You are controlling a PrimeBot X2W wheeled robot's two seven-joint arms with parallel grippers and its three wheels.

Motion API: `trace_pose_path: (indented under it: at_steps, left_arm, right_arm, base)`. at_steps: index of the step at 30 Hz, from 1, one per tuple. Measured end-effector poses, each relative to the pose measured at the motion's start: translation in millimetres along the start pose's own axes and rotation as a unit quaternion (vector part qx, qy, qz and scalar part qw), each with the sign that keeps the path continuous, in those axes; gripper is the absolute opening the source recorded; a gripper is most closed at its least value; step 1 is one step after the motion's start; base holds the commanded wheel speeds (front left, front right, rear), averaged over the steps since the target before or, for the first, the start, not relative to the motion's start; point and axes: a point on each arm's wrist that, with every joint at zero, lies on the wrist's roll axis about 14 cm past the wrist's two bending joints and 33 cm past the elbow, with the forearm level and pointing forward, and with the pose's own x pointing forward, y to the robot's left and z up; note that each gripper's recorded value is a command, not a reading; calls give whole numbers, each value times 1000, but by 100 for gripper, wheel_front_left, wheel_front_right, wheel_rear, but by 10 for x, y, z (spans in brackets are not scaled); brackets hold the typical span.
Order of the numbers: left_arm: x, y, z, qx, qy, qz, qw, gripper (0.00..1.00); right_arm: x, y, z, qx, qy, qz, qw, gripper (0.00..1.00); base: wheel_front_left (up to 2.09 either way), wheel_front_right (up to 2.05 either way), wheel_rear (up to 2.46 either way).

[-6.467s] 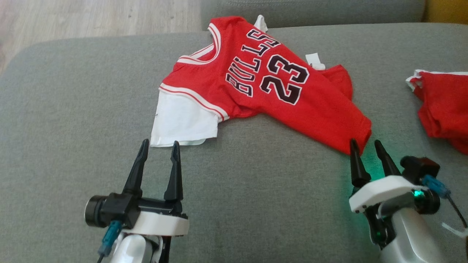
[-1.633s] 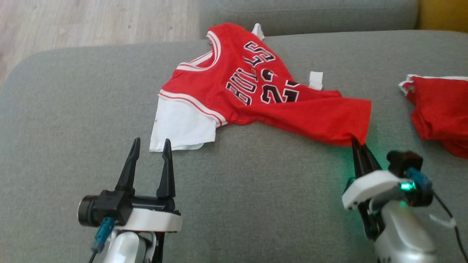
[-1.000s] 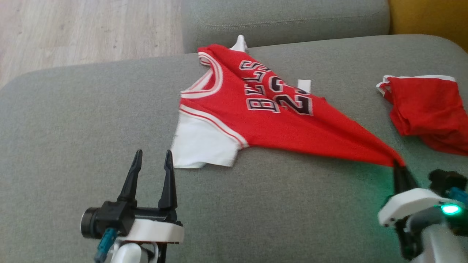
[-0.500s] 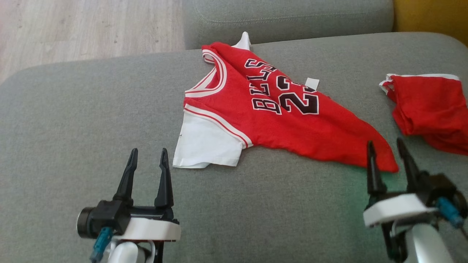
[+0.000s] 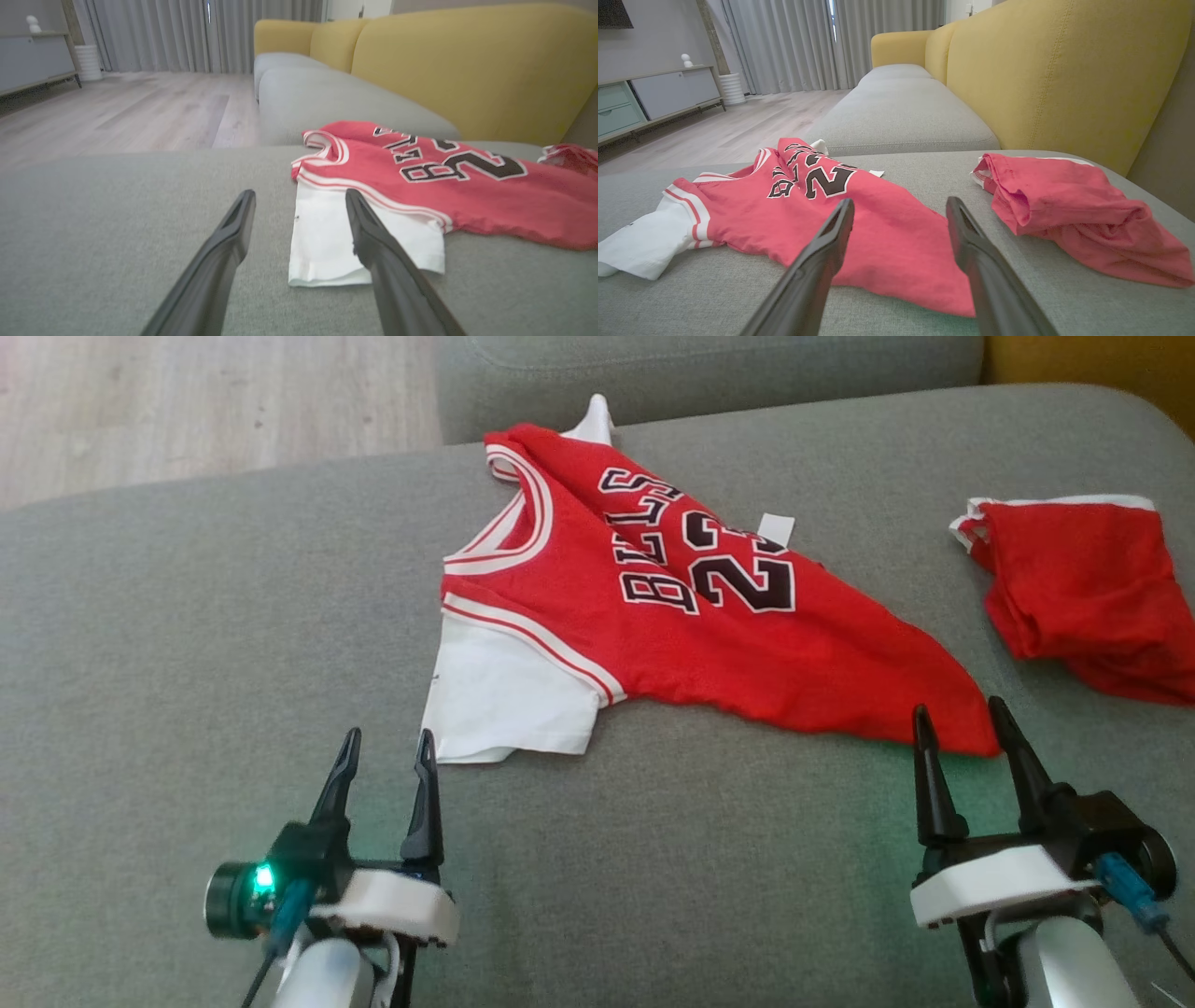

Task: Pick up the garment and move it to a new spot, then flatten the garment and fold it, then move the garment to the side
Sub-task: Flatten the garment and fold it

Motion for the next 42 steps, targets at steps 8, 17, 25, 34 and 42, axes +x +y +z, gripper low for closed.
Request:
trace_pose_path:
  at_steps: [8, 17, 25, 34, 42]
  left_arm:
    - [231, 87, -524, 25, 129, 11, 991, 100]
    - [276, 108, -880, 40, 215, 7, 976, 100]
    - [298, 20, -917, 47, 231, -19, 972, 0]
    - [398, -22, -627, 19, 152, -24, 988, 0]
    - [493, 71, -114, 0, 38, 2, 999, 0]
  right_arm:
    - [4, -32, -14, 4, 1, -6, 1000, 100]
    - [11, -153, -3, 13, -2, -25, 1000, 100]
    - [13, -179, -11, 17, -1, -29, 999, 100]
    - [-103, -417, -364, 24, 58, -69, 996, 100]
    - [-135, -462, -648, 60, 114, -85, 988, 100]
  base:
    - [0, 0, 0]
    - [0, 0, 0]
    - [0, 0, 0]
    - [0, 0, 0]
    - [0, 0, 0]
